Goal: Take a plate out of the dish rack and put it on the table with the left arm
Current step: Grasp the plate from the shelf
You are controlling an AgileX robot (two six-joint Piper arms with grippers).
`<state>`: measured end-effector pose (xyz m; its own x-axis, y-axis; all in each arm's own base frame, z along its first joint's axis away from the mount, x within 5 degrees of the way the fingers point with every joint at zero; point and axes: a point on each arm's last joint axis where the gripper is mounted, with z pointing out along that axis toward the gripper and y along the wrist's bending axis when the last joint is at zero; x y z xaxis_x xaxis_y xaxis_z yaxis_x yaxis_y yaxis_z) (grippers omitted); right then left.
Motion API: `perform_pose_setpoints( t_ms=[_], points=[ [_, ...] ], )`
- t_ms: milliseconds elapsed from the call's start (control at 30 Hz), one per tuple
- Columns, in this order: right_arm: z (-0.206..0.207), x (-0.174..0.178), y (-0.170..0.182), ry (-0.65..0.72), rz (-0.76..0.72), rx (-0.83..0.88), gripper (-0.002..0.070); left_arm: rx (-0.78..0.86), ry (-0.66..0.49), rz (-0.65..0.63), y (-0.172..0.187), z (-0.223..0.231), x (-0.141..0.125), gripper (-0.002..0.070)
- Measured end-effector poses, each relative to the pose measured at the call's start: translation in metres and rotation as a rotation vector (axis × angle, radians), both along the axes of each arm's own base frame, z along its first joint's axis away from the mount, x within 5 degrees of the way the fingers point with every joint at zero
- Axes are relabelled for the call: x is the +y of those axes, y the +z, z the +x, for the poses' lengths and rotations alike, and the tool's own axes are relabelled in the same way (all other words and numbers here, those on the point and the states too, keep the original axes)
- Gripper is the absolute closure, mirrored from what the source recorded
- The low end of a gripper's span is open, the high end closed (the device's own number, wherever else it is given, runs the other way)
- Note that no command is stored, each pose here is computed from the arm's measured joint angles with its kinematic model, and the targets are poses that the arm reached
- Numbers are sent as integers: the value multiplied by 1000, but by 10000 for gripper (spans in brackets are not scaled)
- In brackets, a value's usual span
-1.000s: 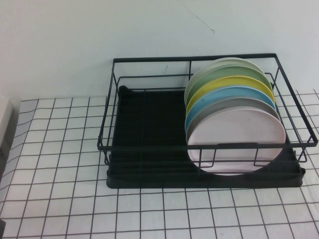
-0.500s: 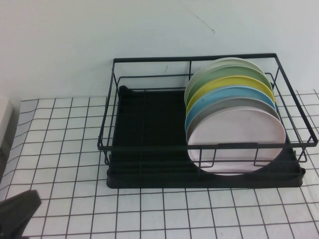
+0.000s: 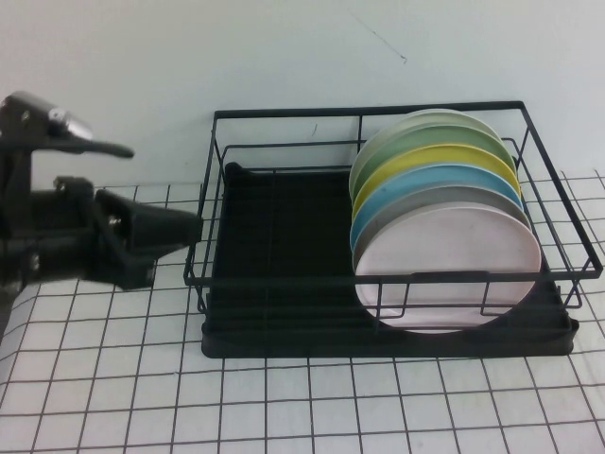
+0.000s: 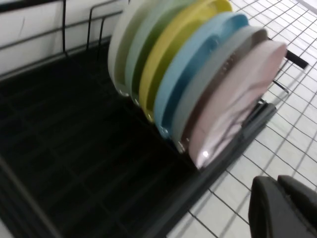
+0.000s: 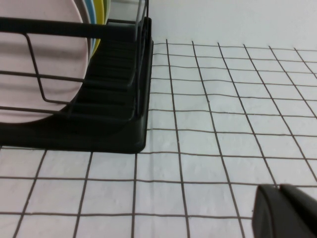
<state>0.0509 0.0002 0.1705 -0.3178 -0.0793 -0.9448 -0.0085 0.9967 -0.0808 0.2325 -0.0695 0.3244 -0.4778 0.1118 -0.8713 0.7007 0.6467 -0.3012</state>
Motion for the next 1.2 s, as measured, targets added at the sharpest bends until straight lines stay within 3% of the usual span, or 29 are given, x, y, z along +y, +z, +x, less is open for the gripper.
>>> perform_pose_setpoints(
  t_ms=[133, 333, 433, 567, 667, 1200],
  points=[
    [0, 0, 0, 0, 0, 0, 678, -16, -91, 21, -5, 39, -21, 678],
    [0, 0, 0, 0, 0, 0, 678, -96, -283, 71, -4, 80, -78, 659],
    [0, 0, 0, 0, 0, 0, 678, -139, -378, 147, -11, 94, -102, 561],
    [0, 0, 0, 0, 0, 0, 678, -174, -475, 201, -19, 108, -132, 357],
    [0, 0, 0, 0, 0, 0, 678, -196, -525, 224, -26, 116, -147, 304],
    [0, 0, 0, 0, 0, 0, 678, -241, -578, 261, -49, 135, -169, 342]
  ],
)
